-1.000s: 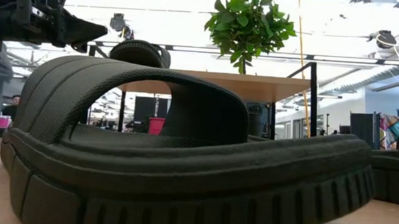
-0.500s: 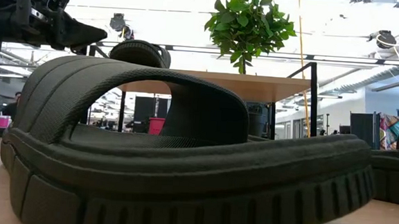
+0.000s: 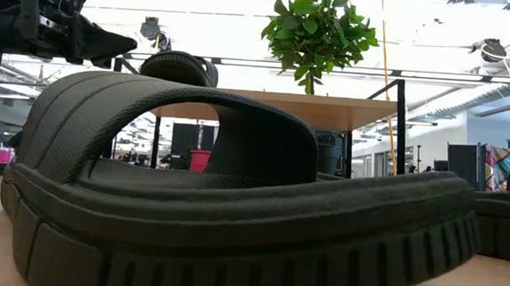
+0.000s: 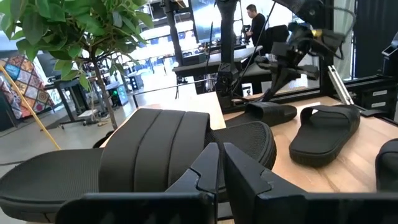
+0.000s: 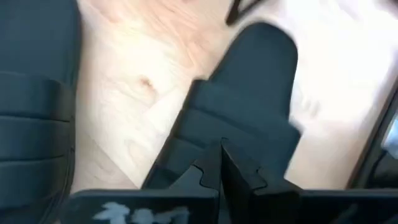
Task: Pick and place slides into the shelf
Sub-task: Put the black slide on the shelf
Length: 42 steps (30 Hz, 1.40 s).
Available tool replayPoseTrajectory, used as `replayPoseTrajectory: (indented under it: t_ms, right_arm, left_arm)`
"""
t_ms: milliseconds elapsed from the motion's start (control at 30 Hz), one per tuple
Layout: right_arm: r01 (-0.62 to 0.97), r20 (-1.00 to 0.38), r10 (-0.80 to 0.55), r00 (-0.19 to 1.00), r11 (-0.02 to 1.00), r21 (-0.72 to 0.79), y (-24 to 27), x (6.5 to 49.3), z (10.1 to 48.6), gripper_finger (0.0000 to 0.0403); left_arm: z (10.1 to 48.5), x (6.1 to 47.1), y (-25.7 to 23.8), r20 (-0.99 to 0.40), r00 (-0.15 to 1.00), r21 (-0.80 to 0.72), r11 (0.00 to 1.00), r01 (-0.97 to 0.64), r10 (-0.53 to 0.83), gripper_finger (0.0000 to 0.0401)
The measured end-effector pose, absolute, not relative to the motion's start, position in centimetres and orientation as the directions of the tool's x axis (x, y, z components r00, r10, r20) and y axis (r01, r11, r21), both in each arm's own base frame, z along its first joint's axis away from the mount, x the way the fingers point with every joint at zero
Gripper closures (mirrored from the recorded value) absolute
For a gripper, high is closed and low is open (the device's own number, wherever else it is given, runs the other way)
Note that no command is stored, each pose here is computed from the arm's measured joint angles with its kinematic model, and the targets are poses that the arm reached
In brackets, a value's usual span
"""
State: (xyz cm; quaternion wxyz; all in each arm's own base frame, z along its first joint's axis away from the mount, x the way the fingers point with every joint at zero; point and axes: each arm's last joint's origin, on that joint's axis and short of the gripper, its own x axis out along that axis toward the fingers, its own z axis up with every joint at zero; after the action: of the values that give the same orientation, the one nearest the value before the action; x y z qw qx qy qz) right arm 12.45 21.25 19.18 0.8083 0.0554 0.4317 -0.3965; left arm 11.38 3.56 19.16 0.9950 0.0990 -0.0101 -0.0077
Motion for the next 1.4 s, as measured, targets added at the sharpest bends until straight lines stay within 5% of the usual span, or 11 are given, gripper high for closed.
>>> replayPoseTrajectory:
  t_ms: [200,433,633,833,1033,1400]
  right_arm:
    - [0.643,-0.813,-0.532,0.237,0.713,-0.279,17.1,13.5,23.6,0.0403]
    - [0.461,-0.951,-0.27,0.15,0.87,-0.174,11.9,14.0,27.6,0.0403]
    - [0.249,-0.955,0.01,0.295,0.965,0.087,8.8,14.1,30.4,0.0403]
    - [0.136,-0.946,0.058,0.32,0.985,0.106,6.8,14.7,29.9,0.0397]
    - [0.148,-0.965,0.187,0.182,0.965,0.215,5.2,15.3,27.1,0.0335]
    - [0.053,-0.94,0.27,0.207,0.957,0.287,2.9,16.3,25.3,0.0197]
  left_arm:
    - [19.2,11.4,3.6,0.018,1.0,0.193,0.981,0.014,-0.018,0.0375]
    - [18.8,11.4,3.6,-0.014,1.0,0.197,0.98,0.02,-0.018,0.0375]
    - [18.4,11.4,3.6,-0.053,0.998,0.217,0.976,0.03,-0.018,0.0375]
    - [18.4,11.4,3.5,-0.058,0.998,0.229,0.973,0.032,-0.019,0.0375]
    - [18.4,11.4,3.5,-0.061,0.998,0.23,0.973,0.033,-0.02,0.0375]
    - [18.3,11.3,3.5,-0.068,0.997,0.225,0.973,0.054,-0.039,0.0375]
